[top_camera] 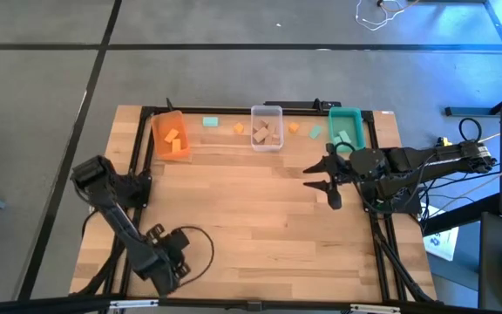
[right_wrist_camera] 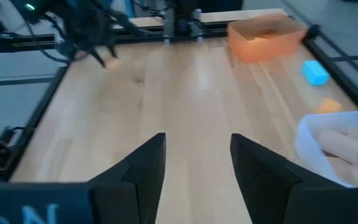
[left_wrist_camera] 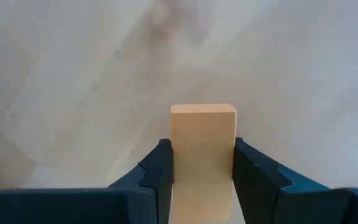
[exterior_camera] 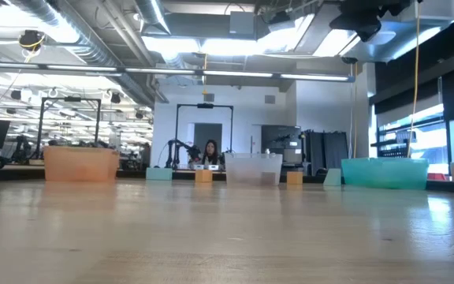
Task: Sort & place blocks by color
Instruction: Put the orange block into the orange bin
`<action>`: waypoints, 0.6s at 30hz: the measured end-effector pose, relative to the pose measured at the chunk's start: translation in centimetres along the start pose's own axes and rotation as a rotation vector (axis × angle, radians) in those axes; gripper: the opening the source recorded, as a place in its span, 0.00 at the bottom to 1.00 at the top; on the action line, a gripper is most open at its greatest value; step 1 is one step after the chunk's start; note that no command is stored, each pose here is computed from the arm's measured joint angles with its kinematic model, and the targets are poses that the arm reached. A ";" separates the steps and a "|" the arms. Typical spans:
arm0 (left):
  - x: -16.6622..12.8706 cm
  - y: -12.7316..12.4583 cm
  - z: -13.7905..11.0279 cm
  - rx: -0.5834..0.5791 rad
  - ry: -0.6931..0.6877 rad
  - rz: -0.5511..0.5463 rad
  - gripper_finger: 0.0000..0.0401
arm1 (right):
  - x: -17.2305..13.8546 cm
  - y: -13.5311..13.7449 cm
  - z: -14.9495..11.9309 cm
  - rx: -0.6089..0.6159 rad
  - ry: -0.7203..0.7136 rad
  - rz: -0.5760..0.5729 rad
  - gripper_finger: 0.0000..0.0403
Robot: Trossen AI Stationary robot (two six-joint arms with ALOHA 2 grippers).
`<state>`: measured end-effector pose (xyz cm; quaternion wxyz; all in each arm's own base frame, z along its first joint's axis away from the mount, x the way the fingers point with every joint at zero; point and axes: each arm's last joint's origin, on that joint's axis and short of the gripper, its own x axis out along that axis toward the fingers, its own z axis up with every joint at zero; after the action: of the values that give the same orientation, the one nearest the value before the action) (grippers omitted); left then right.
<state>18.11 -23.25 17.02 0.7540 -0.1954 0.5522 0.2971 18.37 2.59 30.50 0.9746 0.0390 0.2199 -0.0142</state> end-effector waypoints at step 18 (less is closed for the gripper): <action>-6.4 13.6 14.4 -0.354 -0.215 0.327 0.31 | 1.2 -0.4 -0.4 0.000 0.034 -0.199 0.45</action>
<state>18.03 -5.60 28.02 0.7045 -0.1999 0.4327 0.5259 19.24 2.19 29.56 0.9646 0.0173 0.2390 -0.1105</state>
